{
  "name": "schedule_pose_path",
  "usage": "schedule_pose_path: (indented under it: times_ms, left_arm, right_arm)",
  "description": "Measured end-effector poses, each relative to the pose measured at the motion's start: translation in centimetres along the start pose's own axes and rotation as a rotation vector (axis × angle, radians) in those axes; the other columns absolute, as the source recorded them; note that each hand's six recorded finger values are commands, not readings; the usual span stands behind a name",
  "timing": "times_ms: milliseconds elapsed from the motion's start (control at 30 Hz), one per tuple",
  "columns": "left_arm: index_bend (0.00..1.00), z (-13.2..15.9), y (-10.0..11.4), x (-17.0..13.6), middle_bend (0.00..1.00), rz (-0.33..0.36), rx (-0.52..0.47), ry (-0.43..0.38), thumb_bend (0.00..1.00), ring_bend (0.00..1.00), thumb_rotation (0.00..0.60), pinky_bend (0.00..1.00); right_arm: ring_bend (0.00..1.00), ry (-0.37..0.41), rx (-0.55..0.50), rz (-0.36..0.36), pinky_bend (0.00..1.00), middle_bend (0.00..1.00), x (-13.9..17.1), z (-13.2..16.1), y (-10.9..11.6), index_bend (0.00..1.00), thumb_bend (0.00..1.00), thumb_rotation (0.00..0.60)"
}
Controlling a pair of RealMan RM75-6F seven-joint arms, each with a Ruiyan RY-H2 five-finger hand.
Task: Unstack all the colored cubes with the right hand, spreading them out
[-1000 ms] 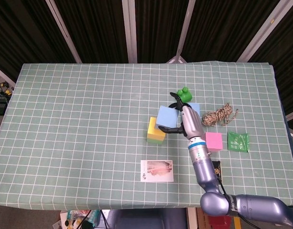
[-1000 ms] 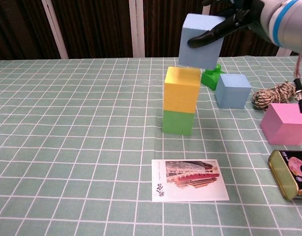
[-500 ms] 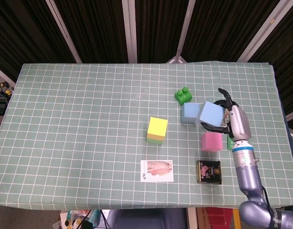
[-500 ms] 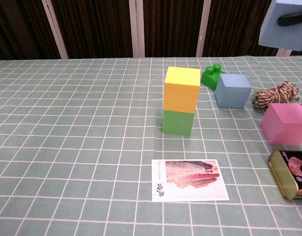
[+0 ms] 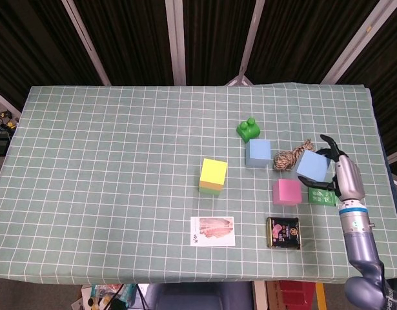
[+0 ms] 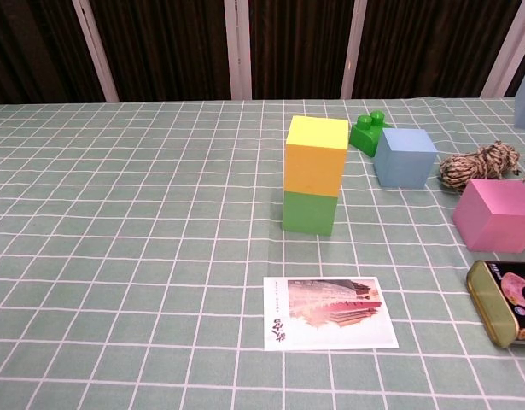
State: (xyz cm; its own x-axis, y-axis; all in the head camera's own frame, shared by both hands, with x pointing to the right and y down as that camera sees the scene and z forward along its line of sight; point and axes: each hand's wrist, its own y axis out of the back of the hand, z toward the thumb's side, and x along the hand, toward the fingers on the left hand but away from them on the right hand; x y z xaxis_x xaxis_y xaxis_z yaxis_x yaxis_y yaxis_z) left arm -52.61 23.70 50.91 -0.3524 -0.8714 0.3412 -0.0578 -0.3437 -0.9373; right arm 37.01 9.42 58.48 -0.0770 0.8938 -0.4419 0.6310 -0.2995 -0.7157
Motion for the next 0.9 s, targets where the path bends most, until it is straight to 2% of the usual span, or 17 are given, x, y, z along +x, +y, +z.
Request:
schedule_pose_path:
  times_ms: [200, 367, 700, 800, 900]
  left_arm:
    - [0.20, 0.0, 0.3, -0.3, 0.00, 0.017, 0.000, -0.001, 0.17, 0.00, 0.600, 0.05]
    - [0.20, -0.2, 0.3, -0.3, 0.00, 0.027, 0.009, 0.015, 0.17, 0.00, 0.600, 0.05]
    - [0.20, 0.8, -0.6, 0.2, 0.00, 0.027, 0.054, 0.021, 0.17, 0.00, 0.600, 0.05]
    - [0.20, 0.9, -0.7, 0.6, 0.00, 0.038, 0.056, 0.037, 0.17, 0.00, 0.600, 0.05]
    - [0.20, 1.0, -0.9, 0.8, 0.00, 0.044, 0.067, 0.046, 0.17, 0.00, 0.600, 0.05]
  right_arm:
    - [0.55, -0.037, 0.034, -0.051, 0.17, 0.44, -3.2, -1.3, -0.1, 0.15, 0.15, 0.600]
    - [0.55, -0.075, 0.076, -0.079, 0.17, 0.44, -6.4, -2.1, -1.2, 0.15, 0.15, 0.600]
    - [0.54, -0.110, 0.178, -0.113, 0.17, 0.44, -11.9, -1.9, -3.3, 0.15, 0.15, 0.600]
    - [0.45, -0.129, 0.217, -0.127, 0.13, 0.40, -13.2, -2.1, -3.5, 0.15, 0.15, 0.600]
    - [0.27, -0.150, 0.259, -0.137, 0.04, 0.25, -14.3, -2.6, -3.6, 0.14, 0.15, 0.600]
